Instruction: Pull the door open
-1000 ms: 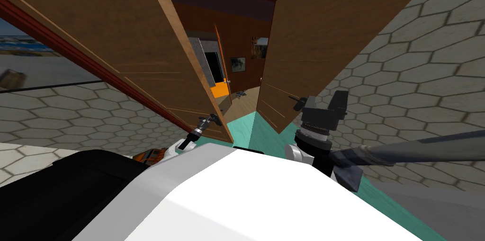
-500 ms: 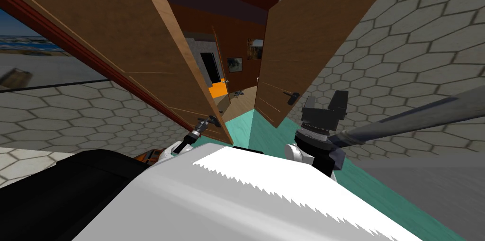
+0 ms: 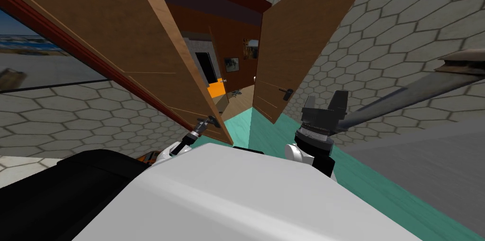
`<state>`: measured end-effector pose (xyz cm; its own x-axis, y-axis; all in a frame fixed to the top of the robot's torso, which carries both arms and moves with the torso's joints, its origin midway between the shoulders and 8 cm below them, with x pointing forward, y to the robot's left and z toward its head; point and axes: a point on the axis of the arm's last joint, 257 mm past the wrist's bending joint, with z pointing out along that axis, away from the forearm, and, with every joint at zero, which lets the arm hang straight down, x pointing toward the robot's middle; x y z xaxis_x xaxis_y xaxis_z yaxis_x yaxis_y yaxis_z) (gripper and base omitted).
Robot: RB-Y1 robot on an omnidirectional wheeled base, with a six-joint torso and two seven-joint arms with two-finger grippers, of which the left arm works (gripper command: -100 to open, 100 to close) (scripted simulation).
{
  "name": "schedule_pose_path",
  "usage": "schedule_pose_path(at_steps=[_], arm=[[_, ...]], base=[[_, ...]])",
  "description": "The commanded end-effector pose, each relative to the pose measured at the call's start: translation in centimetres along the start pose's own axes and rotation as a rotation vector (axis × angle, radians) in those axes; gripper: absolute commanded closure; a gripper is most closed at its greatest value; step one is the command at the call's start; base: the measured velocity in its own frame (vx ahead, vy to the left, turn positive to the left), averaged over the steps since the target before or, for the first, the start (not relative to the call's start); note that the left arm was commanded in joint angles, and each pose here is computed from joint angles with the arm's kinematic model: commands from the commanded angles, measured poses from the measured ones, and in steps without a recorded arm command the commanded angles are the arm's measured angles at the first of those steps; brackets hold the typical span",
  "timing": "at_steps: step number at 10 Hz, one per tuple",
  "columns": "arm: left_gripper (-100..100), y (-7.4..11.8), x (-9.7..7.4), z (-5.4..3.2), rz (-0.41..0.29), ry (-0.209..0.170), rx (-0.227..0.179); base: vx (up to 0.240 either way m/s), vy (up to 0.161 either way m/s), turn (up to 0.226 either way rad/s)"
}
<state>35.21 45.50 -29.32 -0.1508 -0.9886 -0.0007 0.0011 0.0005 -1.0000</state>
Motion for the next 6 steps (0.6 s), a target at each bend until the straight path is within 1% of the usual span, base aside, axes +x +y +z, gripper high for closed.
schedule_pose_path(at_steps=[1, 3, 6], arm=[[100, 0.14, 0.01, -0.65, -0.001, 0.011, -0.003], [100, 0.08, -0.02, -1.04, -0.001, 0.021, -0.002], [100, -0.02, -0.07, -1.58, -0.001, 0.035, -0.001]], base=[[-0.192, 0.067, -0.153], [-0.162, 0.064, -0.105], [-0.183, 0.090, -0.129]])
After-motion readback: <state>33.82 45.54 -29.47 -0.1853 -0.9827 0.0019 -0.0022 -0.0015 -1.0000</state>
